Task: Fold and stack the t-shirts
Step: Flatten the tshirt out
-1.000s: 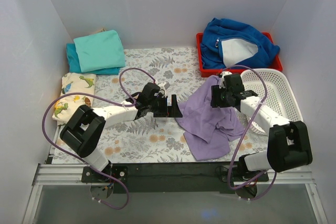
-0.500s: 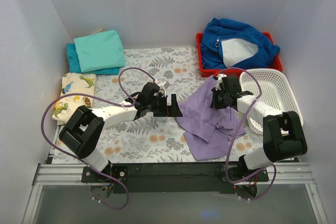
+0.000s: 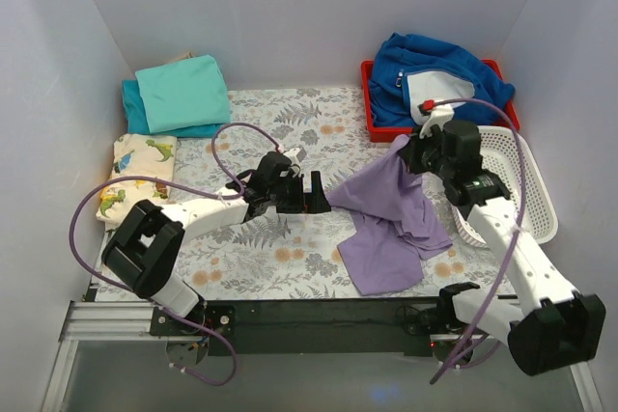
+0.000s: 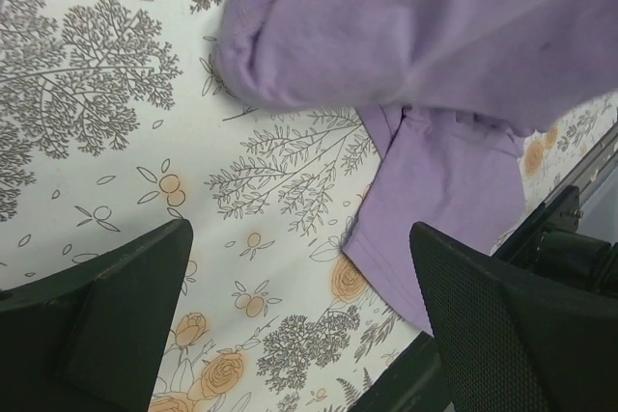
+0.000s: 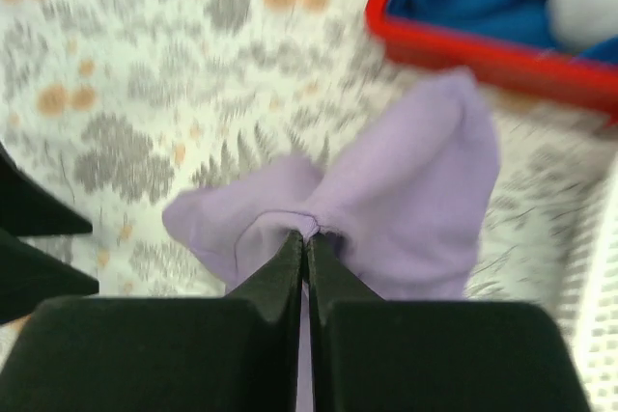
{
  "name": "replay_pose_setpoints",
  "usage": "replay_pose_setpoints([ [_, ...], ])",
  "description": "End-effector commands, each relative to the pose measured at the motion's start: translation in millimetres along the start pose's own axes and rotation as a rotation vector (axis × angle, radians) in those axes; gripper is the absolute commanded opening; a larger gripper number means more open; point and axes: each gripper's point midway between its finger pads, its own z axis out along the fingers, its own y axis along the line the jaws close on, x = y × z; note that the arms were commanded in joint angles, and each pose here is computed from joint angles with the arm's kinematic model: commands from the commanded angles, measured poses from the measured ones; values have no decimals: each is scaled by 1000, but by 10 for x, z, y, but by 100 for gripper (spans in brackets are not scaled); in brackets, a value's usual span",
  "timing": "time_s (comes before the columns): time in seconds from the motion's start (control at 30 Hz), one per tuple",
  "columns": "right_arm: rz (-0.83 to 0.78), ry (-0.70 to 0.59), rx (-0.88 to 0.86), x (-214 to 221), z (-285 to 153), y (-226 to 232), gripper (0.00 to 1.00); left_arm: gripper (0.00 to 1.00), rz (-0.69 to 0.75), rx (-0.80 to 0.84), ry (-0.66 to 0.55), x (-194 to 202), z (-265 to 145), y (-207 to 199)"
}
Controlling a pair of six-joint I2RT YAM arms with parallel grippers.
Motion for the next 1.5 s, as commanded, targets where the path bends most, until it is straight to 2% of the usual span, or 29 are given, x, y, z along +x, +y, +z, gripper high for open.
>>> replay_pose_setpoints([
  [0.0,-45,-248,144,-804,-523,-126,1,95,33,-12,-103,-233,-195,-95],
  [0.1,-60,-343,317,-1079,-813,-372,1,96,30,13,-111,-270,-211,-168],
  [0.3,-46,-437,606,-1346,-1158,-795,1,96,27,62,-94,-303,-153,-274],
  [0.5,-22,-549,774,-1562,-1559,-977,1,97,32,109,-62,-329,-19,-360],
  [0.63,-32,-595,774,-1676,-1702,-943,1,96,37,159,-32,-313,69,-433],
  [0.7,-63,-544,730,-1633,-1564,-900,3,97,27,166,-10,-261,114,-417],
  [0.77,-69,-423,710,-1446,-1309,-924,22,97,21,173,10,-212,143,-405],
  [0.8,-68,-364,708,-1351,-1160,-952,47,97,19,174,16,-187,140,-397],
  [0.83,-65,-339,695,-1302,-1096,-945,55,97,18,174,21,-167,141,-388],
  [1.03,-38,-306,492,-1156,-894,-647,62,97,23,149,0,-145,48,-342],
  [1.07,-58,-287,409,-1123,-804,-524,62,97,25,145,-1,-145,39,-335],
  [1.27,-85,-30,100,-558,-171,-113,62,97,25,130,-20,-197,21,-334],
  [1.37,-97,84,44,-248,128,-67,62,97,25,127,-24,-211,17,-336],
  [1.47,-175,172,38,-32,359,-80,62,97,25,105,-46,-240,-2,-303],
])
